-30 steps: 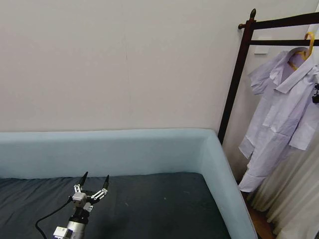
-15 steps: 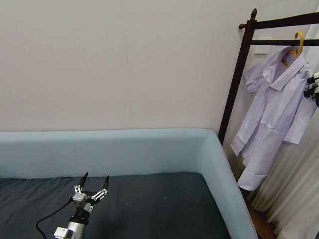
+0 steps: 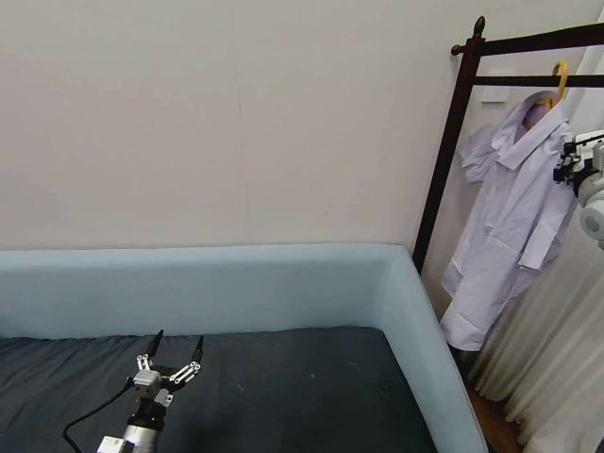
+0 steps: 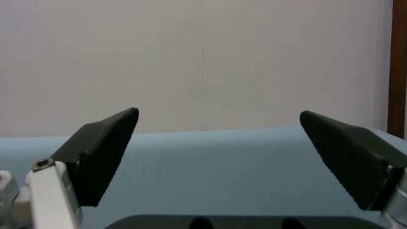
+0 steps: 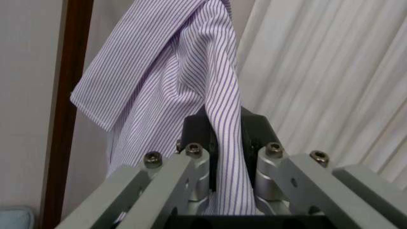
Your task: Pick up the clothes from the sofa and hang them on the clothes hanger.
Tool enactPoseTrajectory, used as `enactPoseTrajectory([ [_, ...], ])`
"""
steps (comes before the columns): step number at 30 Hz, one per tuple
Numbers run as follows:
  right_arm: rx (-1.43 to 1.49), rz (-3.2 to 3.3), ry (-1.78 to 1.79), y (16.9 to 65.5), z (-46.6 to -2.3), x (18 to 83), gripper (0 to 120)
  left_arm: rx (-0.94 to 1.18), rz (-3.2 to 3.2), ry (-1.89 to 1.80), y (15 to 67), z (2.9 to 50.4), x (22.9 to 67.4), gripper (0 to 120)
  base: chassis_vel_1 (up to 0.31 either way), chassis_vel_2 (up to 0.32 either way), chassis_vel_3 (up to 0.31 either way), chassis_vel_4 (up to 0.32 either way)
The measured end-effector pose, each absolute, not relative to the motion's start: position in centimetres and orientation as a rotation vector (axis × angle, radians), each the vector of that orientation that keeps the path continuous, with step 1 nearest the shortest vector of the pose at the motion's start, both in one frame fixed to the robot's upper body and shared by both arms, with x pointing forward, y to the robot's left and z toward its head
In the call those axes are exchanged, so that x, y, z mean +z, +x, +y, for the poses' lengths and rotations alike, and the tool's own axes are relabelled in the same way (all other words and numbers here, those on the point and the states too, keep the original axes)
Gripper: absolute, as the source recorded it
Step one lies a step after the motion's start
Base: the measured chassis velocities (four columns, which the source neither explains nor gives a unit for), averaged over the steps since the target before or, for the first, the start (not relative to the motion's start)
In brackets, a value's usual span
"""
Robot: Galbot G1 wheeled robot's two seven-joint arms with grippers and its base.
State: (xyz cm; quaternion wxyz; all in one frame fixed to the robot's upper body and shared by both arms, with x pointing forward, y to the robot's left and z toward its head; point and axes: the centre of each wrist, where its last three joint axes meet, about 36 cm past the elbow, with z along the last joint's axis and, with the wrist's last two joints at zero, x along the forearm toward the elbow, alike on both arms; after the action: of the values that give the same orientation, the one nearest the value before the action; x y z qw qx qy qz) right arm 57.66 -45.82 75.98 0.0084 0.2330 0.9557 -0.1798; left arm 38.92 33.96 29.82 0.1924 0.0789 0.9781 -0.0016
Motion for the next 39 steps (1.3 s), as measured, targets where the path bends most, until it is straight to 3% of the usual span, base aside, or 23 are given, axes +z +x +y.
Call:
enactPoseTrajectory([
  [11,-0.326,3.028,0.753,58.5,-41.3,76.3,7,-0.007,2.74,0.211,38.8,34.1,29.6,100,0.0,0.0,0.0,0.0],
  [27,-0.275,3.012,0.818,60.1,-39.6,76.0,7,-0.021,2.733,0.209,38.9,34.3,29.5,100,0.0,0.0,0.0,0.0],
  [30,-0.27,3.009,0.808,59.9,-39.5,76.0,12,-0.021,2.732,0.208,38.9,34.3,29.6,100,0.0,0.0,0.0,0.0],
  [33,-0.301,2.971,0.727,58.2,-39.3,74.7,29,-0.042,2.73,0.198,38.8,34.4,29.7,100,0.0,0.0,0.0,0.0],
  [39,-0.404,2.866,0.548,55.0,-39.4,73.3,47,-0.095,2.73,0.151,38.4,33.9,30.0,100,0.0,0.0,0.0,0.0],
])
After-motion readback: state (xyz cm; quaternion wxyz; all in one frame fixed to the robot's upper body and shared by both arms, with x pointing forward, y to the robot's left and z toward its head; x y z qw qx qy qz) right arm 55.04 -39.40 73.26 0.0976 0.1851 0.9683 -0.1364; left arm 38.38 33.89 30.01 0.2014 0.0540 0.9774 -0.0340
